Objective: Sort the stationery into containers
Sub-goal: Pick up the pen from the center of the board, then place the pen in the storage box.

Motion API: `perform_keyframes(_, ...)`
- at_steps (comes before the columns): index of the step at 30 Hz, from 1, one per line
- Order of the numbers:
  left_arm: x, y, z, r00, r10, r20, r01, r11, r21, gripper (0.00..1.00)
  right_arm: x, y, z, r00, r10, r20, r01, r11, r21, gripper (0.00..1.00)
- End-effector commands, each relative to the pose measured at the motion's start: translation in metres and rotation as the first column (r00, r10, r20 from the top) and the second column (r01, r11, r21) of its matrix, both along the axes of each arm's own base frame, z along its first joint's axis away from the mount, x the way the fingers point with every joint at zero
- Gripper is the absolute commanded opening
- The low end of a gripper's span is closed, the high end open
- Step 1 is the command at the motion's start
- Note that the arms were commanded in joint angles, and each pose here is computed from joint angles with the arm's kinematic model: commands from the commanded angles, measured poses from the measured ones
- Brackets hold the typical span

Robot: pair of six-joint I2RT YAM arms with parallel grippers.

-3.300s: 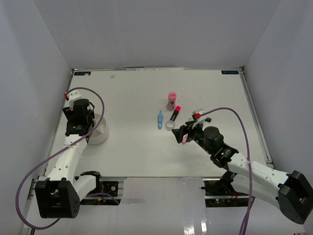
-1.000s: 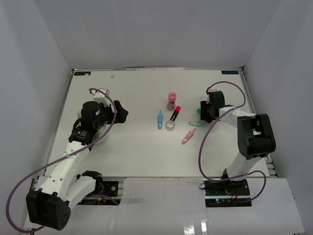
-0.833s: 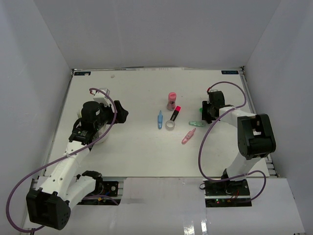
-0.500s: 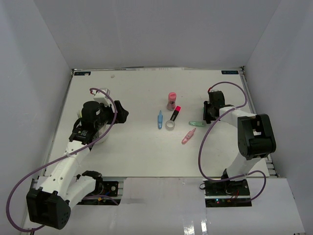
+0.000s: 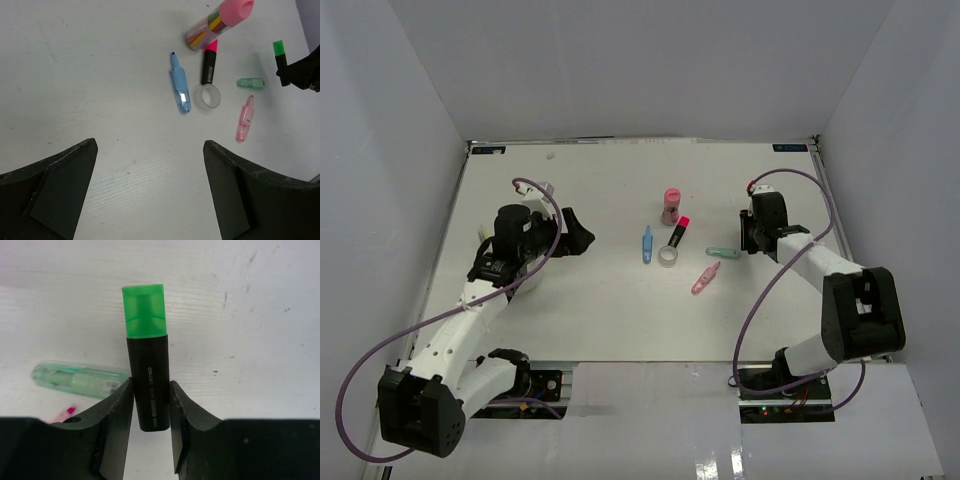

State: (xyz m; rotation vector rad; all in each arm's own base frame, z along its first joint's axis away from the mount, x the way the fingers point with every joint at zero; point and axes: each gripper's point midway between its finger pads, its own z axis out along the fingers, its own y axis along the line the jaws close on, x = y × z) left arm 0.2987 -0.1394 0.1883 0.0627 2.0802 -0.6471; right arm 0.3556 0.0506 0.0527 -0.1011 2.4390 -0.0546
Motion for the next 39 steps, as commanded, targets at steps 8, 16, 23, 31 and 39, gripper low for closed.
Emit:
perform_keyframes(8,-0.022,-0.064,0.071,0.990,-0.144,-0.002,0.138,0.949,-0.284,0.98,-0.036,0.127,0.127,0.773,0.397,0.495,-0.474,0.880,0.035,0.10)
perform_keyframes(16,-0.034,-0.124,0.095,0.974,-0.228,0.006,0.216,0.912,-0.348,0.98,-0.088,0.203,0.177,0.531,0.500,0.684,-0.747,0.657,0.100,0.13)
perform_keyframes(23,-0.024,-0.168,0.091,0.973,-0.232,0.000,0.222,0.928,-0.299,0.98,-0.099,0.224,0.177,0.504,0.517,0.692,-0.796,0.589,0.139,0.13)
perform_keyframes(31,-0.012,-0.195,0.081,0.977,-0.213,-0.018,0.200,0.942,-0.269,0.81,-0.107,0.229,0.179,0.478,0.515,0.712,-0.820,0.552,0.151,0.14)
perform_keyframes(39,-0.009,-0.199,0.079,0.979,-0.202,0.003,0.196,0.948,-0.250,0.56,-0.111,0.231,0.173,0.477,0.518,0.710,-0.828,0.537,0.164,0.15)
